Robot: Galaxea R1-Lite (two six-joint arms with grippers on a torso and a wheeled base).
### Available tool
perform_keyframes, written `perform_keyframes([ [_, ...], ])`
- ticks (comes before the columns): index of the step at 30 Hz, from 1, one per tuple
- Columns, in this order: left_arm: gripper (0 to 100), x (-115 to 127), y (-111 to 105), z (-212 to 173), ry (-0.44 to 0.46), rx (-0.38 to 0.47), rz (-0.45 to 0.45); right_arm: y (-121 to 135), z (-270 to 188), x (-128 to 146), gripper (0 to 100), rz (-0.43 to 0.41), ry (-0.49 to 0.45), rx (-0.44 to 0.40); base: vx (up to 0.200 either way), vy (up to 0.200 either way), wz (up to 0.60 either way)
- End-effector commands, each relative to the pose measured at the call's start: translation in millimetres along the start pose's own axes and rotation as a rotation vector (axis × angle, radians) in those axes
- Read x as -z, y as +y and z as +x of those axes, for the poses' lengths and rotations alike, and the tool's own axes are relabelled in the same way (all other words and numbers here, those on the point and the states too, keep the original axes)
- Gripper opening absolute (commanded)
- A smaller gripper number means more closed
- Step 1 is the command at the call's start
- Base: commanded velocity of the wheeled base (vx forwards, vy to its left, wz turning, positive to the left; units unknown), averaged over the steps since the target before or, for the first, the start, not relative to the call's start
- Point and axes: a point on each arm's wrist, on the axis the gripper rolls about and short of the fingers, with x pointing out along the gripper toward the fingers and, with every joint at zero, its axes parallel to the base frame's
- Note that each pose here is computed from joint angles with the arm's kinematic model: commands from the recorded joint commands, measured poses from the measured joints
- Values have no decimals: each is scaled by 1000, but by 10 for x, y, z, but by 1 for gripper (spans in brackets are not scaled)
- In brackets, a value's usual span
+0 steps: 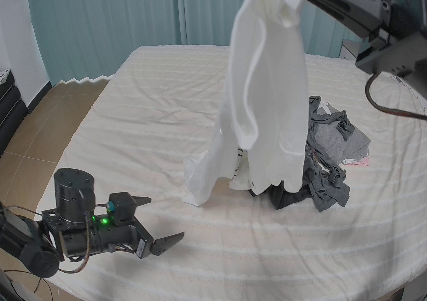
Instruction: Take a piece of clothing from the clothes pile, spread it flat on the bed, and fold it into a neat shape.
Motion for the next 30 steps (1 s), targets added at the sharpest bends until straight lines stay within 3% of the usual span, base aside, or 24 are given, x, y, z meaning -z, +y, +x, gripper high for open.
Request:
perform_keyframes([
  [1,100,217,-185,375,108,49,-1,112,28,-90,0,0,-32,-41,0,0,0],
  [9,100,324,-245,452,148,57,6,165,58,-203,0,-2,-77,-50,0,0,0],
  [15,100,398,-234,543,137,-21,17,168,49,-209,0,-2,-80,-51,0,0,0],
  [19,100,469,-280,556,162,-8,21,155,40,-186,0,0,-72,-46,0,0,0],
  [22,100,515,-292,545,178,-5,21,45,2,-53,0,3,-25,-3,0,0,0],
  [26,100,562,-308,400,167,-8,22,-443,-168,464,0,28,157,162,0,0,0],
  [30,100,621,-293,199,148,-27,13,-790,-324,900,0,144,316,268,0,0,0],
])
